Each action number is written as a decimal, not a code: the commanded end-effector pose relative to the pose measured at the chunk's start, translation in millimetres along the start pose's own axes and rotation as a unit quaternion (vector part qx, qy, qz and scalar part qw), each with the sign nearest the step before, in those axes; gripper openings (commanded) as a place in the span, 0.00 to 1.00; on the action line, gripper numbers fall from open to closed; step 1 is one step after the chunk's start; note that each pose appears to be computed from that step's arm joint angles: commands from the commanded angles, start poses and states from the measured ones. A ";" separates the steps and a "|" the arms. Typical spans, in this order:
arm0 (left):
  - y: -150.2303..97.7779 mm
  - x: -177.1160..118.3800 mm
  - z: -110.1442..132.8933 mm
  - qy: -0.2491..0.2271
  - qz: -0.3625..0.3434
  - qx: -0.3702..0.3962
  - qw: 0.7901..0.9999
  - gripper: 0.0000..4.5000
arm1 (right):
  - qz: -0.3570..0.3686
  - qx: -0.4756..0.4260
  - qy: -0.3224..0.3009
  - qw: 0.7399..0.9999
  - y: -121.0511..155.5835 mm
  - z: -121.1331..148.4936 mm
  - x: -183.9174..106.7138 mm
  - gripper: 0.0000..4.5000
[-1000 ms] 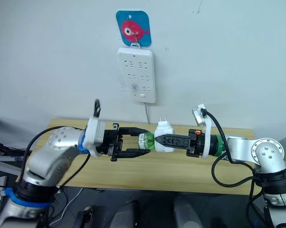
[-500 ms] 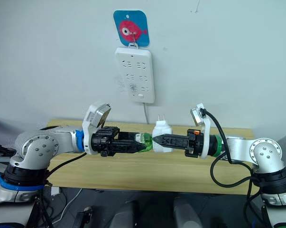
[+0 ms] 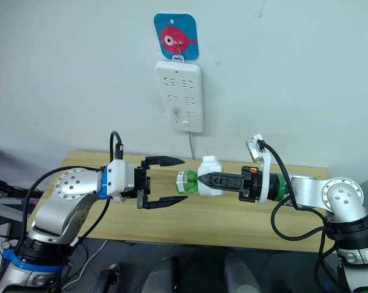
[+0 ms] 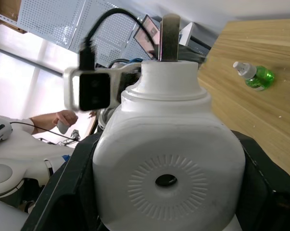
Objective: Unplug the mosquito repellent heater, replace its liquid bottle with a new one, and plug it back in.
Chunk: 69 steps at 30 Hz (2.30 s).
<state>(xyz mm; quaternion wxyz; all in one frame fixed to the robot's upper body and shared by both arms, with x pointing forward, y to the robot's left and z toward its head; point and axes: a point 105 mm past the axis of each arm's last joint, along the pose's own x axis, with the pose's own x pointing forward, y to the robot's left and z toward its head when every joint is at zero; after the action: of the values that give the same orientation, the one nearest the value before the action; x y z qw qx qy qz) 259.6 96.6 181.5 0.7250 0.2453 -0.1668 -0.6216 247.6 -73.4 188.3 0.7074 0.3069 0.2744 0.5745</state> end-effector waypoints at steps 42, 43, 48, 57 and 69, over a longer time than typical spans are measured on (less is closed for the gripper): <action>6.7 -59.5 20.1 0.077 -0.071 -0.529 0.842 0.50 | -0.038 -0.036 0.006 0.999 -5.6 2.1 -15.8 0.68; 9.0 -59.6 15.3 0.075 -0.049 -0.516 0.852 0.50 | -0.079 -0.049 0.010 0.996 -18.2 1.3 -20.4 0.68; 2.6 -53.1 -10.4 0.097 0.016 -0.426 0.900 0.50 | -0.356 -0.142 0.078 0.920 -107.9 -10.5 -57.7 0.68; -41.2 -39.9 -33.5 0.146 -0.023 -0.364 0.920 0.50 | -0.528 -0.163 0.143 0.821 -182.2 -8.5 -103.0 0.68; -45.0 -32.4 -40.2 0.139 -0.022 -0.345 0.928 0.50 | -0.574 -0.145 0.197 0.782 -204.1 -20.8 -131.5 0.75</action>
<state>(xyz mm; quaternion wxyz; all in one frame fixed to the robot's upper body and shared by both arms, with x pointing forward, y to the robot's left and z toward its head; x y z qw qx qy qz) 242.0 133.5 121.6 0.7737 0.0602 0.1798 -0.6045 335.3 -229.6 18.9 0.8669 -0.1359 0.4566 0.1467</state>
